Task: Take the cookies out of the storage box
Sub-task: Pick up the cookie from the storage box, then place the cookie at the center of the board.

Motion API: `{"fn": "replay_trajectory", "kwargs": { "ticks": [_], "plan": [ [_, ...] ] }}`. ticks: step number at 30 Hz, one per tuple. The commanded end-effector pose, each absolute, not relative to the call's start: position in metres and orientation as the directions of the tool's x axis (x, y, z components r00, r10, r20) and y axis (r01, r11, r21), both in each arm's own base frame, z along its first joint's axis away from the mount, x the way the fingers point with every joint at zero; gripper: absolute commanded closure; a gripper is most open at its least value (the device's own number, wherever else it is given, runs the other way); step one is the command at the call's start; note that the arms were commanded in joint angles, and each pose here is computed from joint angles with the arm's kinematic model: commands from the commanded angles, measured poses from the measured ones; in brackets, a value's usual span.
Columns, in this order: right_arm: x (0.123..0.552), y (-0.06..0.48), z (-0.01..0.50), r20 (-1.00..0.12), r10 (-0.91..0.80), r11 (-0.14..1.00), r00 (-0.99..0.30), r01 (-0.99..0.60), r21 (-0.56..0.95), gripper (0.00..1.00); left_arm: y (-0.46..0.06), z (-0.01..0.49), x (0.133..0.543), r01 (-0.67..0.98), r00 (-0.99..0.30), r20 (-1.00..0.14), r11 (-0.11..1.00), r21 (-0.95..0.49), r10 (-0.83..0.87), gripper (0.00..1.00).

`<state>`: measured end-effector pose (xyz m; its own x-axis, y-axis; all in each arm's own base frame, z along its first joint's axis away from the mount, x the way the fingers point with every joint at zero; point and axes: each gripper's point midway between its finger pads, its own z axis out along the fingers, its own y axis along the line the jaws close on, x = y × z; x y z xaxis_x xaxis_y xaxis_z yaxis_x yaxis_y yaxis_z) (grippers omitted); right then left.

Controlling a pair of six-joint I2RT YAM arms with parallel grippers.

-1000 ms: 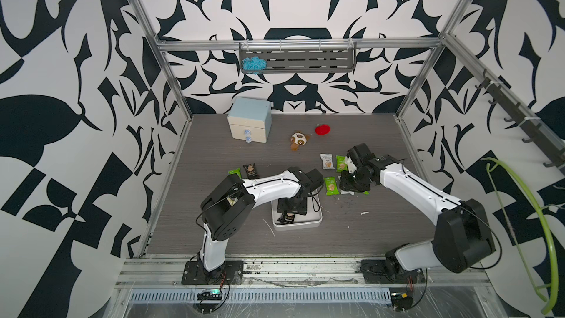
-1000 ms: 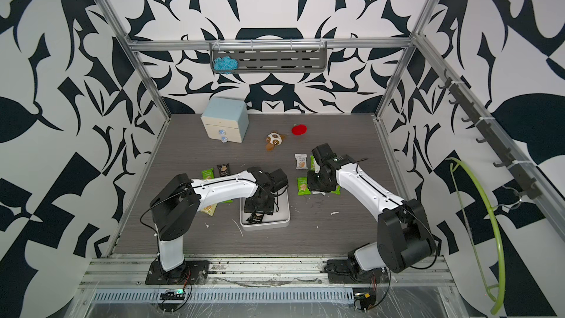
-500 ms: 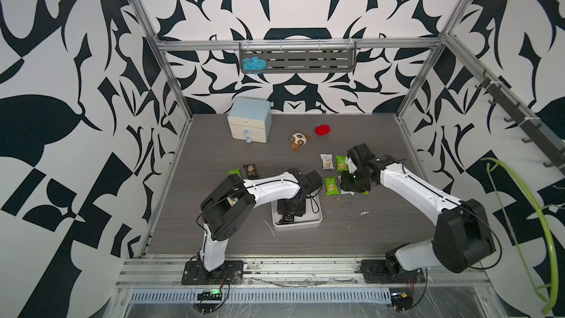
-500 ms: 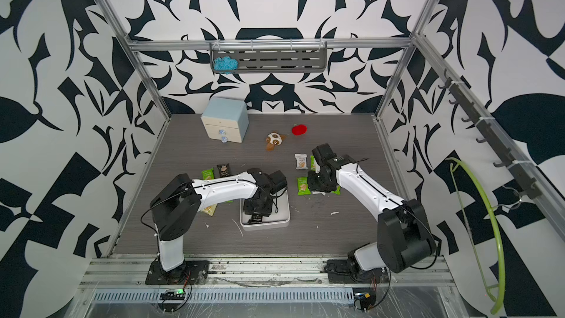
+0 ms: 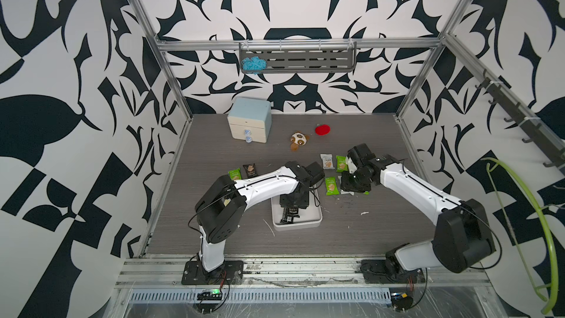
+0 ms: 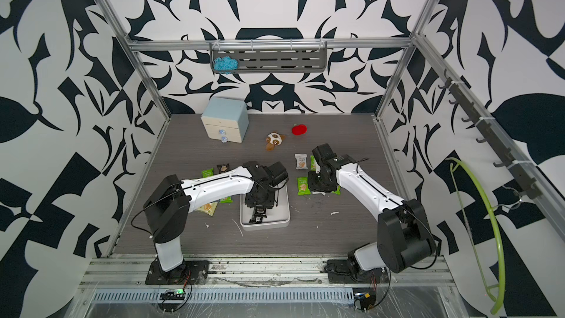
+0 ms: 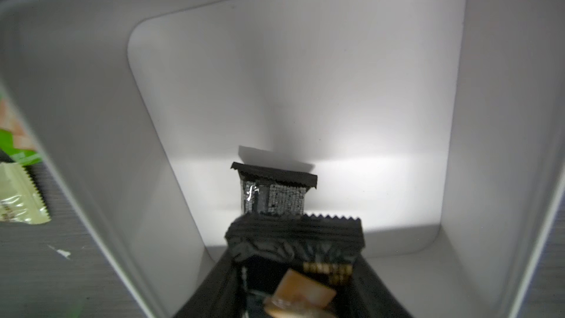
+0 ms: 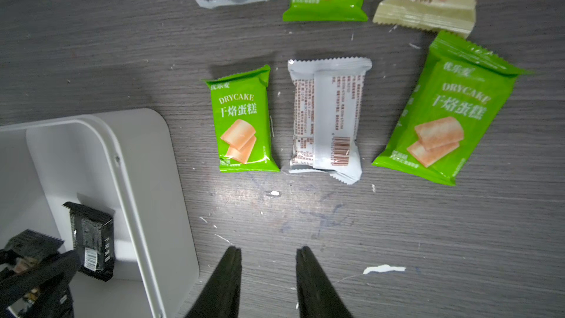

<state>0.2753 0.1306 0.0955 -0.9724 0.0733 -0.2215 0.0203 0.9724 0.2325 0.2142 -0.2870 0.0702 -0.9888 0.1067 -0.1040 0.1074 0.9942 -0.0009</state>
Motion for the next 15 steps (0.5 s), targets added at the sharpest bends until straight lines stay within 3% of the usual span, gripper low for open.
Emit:
{"fn": "replay_trajectory", "kwargs": {
  "ticks": [1,15],
  "plan": [
    [0.279,0.128,0.106,-0.254,0.066,0.974,-0.965,0.007,0.227,0.64,-0.279,0.093,0.227,0.092,-0.987,-0.133,0.995,-0.027,0.087,0.49],
    [0.288,0.127,0.103,-0.251,0.067,0.979,-0.966,0.015,0.202,0.64,-0.219,0.128,0.312,-0.003,-0.976,-0.218,0.999,-0.052,-0.014,0.49]
  ]
}}
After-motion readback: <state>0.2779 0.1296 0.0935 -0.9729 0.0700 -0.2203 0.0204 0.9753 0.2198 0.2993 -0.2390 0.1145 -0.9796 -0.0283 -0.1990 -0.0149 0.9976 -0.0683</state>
